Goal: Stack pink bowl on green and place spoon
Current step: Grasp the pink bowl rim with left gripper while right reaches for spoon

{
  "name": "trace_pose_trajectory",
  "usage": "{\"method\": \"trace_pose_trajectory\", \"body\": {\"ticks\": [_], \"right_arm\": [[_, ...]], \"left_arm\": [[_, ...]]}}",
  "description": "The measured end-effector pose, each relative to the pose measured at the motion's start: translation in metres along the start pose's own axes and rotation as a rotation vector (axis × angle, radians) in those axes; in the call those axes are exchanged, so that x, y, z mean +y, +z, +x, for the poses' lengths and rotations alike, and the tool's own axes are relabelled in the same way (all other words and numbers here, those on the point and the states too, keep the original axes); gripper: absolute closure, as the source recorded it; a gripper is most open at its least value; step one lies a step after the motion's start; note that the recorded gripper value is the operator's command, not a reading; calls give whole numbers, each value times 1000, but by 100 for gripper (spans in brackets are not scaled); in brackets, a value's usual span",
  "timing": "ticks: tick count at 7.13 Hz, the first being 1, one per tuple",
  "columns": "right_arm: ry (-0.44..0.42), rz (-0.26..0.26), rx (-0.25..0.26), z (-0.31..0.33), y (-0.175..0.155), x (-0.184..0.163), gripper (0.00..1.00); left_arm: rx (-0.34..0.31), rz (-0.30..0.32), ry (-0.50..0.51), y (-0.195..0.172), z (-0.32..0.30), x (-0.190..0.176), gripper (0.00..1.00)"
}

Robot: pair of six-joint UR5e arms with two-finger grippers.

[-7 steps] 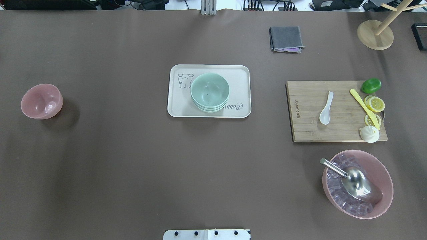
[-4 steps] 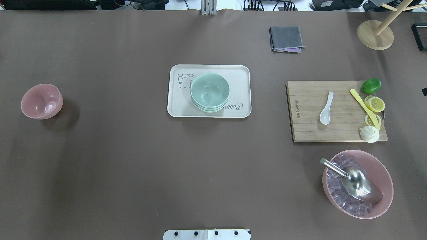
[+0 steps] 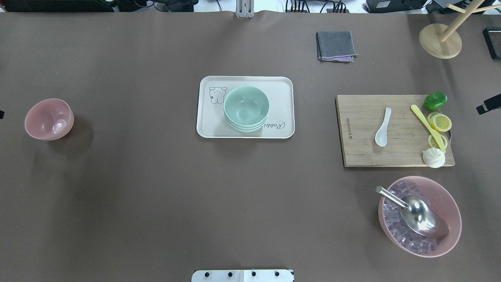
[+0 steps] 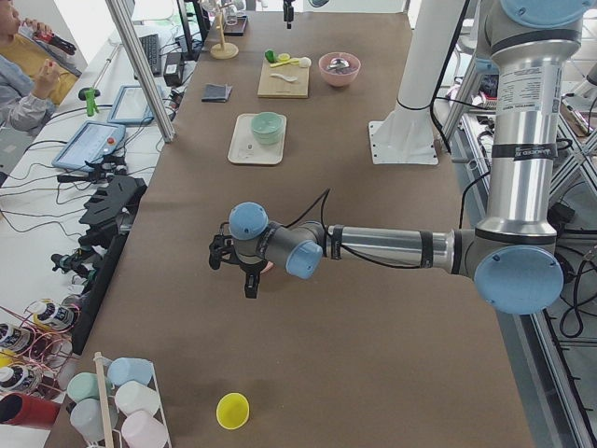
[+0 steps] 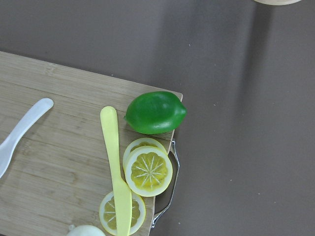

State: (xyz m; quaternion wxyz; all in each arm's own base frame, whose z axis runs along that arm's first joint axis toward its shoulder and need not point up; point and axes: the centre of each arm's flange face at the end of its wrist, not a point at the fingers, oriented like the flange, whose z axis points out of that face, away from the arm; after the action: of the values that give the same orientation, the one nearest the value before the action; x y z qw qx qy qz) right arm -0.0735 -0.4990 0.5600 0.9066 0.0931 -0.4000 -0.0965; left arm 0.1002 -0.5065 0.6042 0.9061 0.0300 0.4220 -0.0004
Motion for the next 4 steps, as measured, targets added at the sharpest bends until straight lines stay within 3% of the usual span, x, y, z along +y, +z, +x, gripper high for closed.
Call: {"method": "trace_pose_trajectory", "body": {"ticks": [2,4], "right_arm": [[3,-25,18,-25,23,-10,0],[6,-41,40,-50,42,-20,0]], "left_arm": [[-25,-46,28,36,31,1,8],[-51,-60,25,58,42,-12,26]]}}
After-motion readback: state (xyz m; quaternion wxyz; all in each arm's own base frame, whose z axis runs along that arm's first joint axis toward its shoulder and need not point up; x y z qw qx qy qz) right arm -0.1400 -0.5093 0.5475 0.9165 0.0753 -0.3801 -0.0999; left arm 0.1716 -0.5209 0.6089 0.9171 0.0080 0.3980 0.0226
